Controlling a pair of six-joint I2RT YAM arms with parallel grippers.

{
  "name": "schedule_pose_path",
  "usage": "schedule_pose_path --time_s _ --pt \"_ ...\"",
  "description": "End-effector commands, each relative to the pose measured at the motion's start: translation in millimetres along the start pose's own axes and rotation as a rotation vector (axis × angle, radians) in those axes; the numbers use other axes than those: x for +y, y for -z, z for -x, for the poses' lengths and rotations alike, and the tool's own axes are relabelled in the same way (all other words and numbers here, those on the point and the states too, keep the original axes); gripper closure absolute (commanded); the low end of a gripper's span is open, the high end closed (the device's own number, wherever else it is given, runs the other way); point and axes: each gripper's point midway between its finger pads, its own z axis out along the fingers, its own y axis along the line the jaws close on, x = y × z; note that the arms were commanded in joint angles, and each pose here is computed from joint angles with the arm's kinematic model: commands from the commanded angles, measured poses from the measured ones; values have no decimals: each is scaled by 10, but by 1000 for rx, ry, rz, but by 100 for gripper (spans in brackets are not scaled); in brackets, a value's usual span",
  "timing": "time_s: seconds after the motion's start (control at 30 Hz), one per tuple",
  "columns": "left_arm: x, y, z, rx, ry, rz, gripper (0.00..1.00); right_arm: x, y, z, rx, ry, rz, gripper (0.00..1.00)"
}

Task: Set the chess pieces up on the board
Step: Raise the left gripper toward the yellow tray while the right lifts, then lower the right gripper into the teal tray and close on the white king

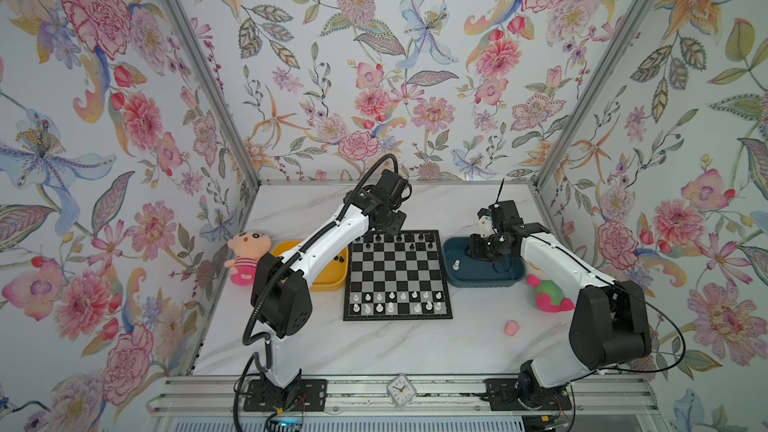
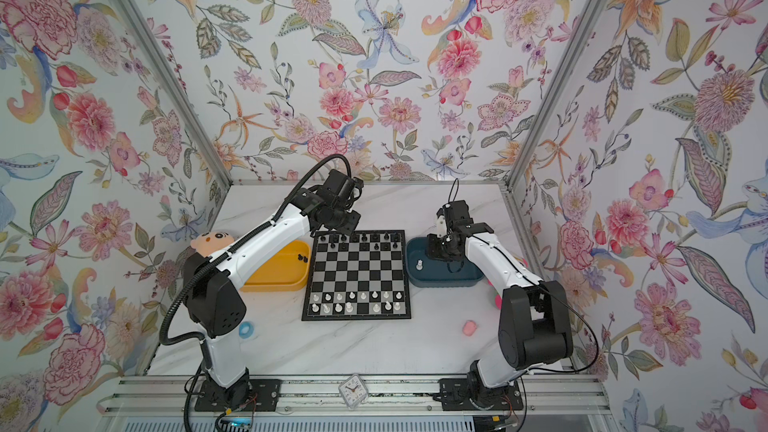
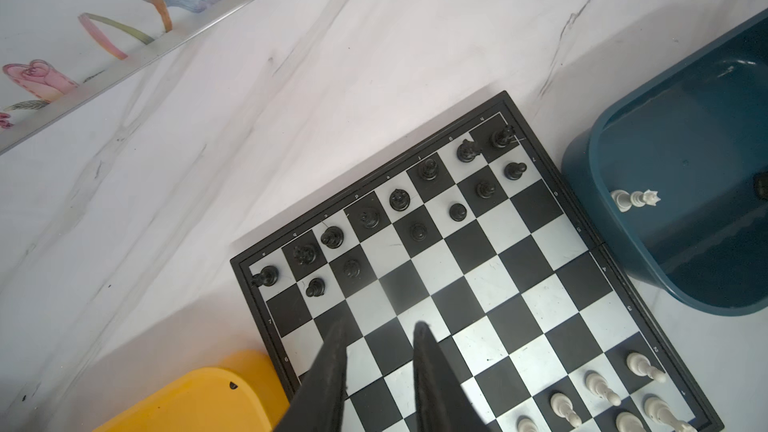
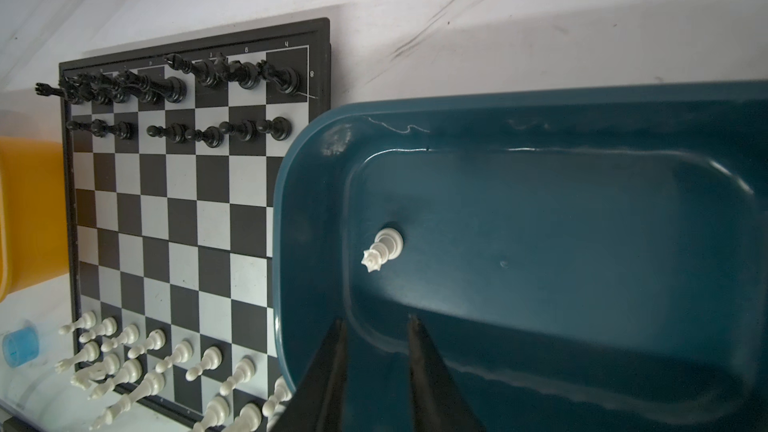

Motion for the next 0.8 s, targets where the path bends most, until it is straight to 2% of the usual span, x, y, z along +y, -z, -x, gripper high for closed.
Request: schedule_pose_path --time_s 0.0,0.3,0.57,0.77 --pt "376 177 81 -87 85 72 69 28 92 14 -2 27 -27 72" --pt "1141 476 -127 -224 274 214 66 73 91 -20 24 55 -54 71" --pt "1535 765 -334 -337 364 311 59 73 2 -74 68 87 -101 69" --pt "1731 747 -505 -368 436 324 55 66 -82 -96 99 106 -137 69"
